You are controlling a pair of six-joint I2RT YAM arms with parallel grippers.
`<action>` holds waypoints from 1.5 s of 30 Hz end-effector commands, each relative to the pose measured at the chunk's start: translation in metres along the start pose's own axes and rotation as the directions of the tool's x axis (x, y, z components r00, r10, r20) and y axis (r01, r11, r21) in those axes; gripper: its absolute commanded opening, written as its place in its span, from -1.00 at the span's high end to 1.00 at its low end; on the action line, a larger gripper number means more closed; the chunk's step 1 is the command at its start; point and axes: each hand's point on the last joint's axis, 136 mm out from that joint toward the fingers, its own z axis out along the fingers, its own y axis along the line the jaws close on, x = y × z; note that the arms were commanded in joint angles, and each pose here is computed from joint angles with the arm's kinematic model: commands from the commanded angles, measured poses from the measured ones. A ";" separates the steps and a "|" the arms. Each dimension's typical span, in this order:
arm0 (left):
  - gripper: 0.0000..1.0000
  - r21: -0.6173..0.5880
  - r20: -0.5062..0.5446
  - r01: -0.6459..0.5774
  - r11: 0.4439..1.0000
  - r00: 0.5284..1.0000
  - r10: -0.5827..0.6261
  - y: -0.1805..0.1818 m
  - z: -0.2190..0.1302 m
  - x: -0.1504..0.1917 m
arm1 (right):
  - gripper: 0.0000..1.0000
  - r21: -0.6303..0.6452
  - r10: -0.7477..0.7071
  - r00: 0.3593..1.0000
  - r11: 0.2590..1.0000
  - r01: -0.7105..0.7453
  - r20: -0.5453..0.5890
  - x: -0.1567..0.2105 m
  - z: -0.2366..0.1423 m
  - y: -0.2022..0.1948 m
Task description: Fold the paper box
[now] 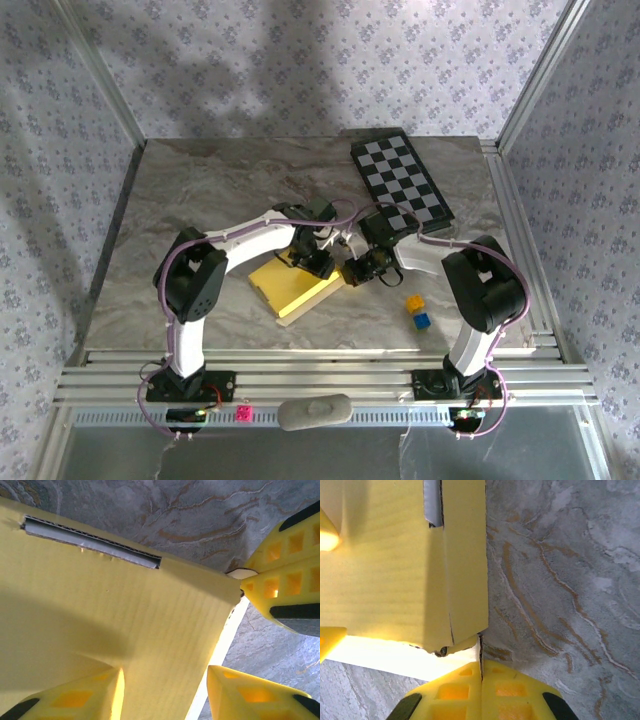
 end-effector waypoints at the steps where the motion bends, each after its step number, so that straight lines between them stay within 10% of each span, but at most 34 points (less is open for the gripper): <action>1: 0.06 -0.055 -0.209 0.001 0.998 0.978 -0.013 0.009 0.018 0.049 | 1.00 0.062 -0.045 0.992 0.997 0.038 0.121 -0.032 -0.021 -0.001; 19: -0.10 0.207 0.129 0.248 0.946 0.952 -0.278 0.029 -0.096 -0.022 | 1.00 0.142 -0.113 0.989 0.985 0.099 0.091 -0.034 -0.022 0.000; 45: -0.01 0.126 -0.133 0.156 0.980 0.981 -0.139 0.010 0.007 -0.001 | 1.00 0.242 -0.134 0.988 0.959 0.147 -0.070 -0.040 -0.010 -0.004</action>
